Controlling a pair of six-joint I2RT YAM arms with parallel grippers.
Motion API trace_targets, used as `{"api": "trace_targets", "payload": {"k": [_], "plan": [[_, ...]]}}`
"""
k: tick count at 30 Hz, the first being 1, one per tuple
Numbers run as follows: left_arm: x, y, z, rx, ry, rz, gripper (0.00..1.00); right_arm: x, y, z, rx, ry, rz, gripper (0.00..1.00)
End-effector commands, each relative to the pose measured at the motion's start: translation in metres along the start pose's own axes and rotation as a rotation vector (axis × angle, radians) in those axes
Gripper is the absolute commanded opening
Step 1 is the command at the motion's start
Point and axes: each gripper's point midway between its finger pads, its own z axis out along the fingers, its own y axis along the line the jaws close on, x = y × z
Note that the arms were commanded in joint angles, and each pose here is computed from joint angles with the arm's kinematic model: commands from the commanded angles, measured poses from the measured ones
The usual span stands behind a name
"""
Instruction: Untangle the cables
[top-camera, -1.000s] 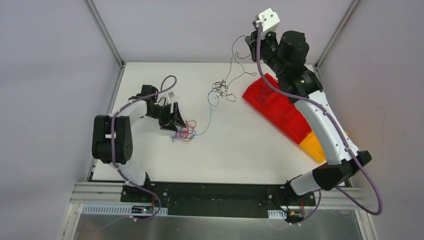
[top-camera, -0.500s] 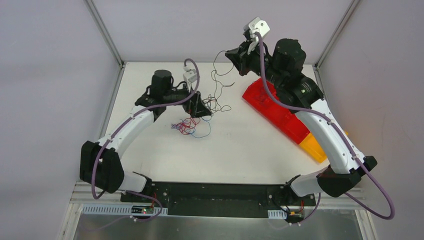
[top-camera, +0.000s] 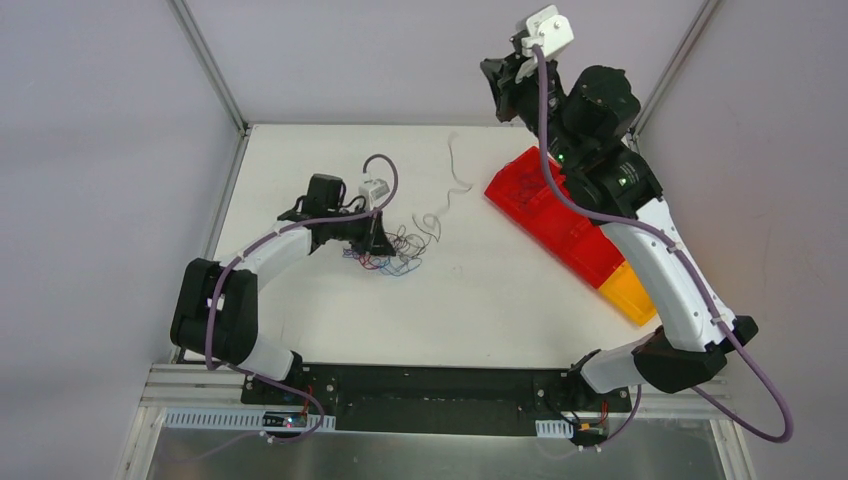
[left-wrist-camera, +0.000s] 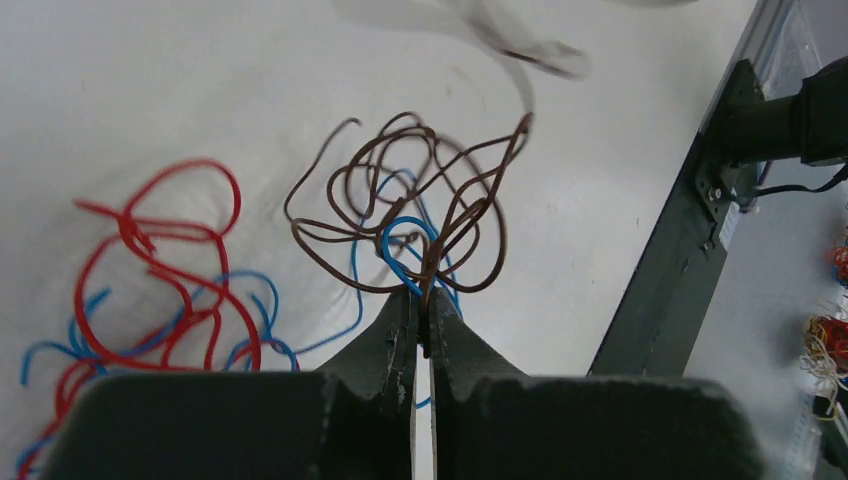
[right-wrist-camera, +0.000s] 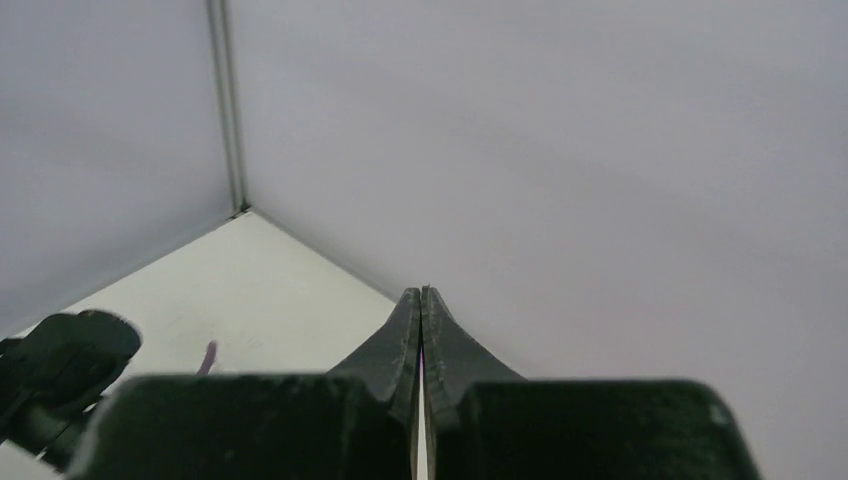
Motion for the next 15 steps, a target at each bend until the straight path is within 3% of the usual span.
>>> {"api": "trace_targets", "payload": {"k": [1, 5, 7, 8, 9, 10, 13, 15], "plan": [[0.047, 0.008, -0.016, -0.037, 0.096, -0.077, 0.00, -0.063, -0.051, -0.012, 0.194, -0.178, -0.070, 0.00], [0.057, 0.021, -0.032, -0.076, 0.108, -0.131, 0.00, -0.056, -0.070, -0.016, 0.197, -0.144, -0.066, 0.00], [0.052, 0.021, -0.036, -0.079, 0.100, -0.123, 0.00, -0.025, -0.051, -0.019, 0.045, -0.023, -0.013, 0.00], [0.050, 0.020, -0.037, -0.075, 0.100, -0.113, 0.00, 0.000, -0.035, -0.023, -0.041, 0.069, 0.033, 0.05], [0.048, 0.019, -0.038, -0.074, 0.100, -0.108, 0.00, 0.030, -0.018, -0.028, -0.122, 0.173, 0.089, 0.13], [0.047, 0.020, -0.039, -0.078, 0.104, -0.109, 0.00, 0.064, 0.002, -0.037, -0.207, 0.284, 0.140, 0.32], [0.049, 0.024, -0.040, -0.098, 0.135, -0.125, 0.00, 0.163, 0.048, -0.068, -0.396, 0.584, 0.238, 0.76], [0.050, 0.025, -0.040, -0.100, 0.150, -0.139, 0.00, 0.211, 0.063, -0.078, -0.434, 0.702, 0.283, 0.90]]}}
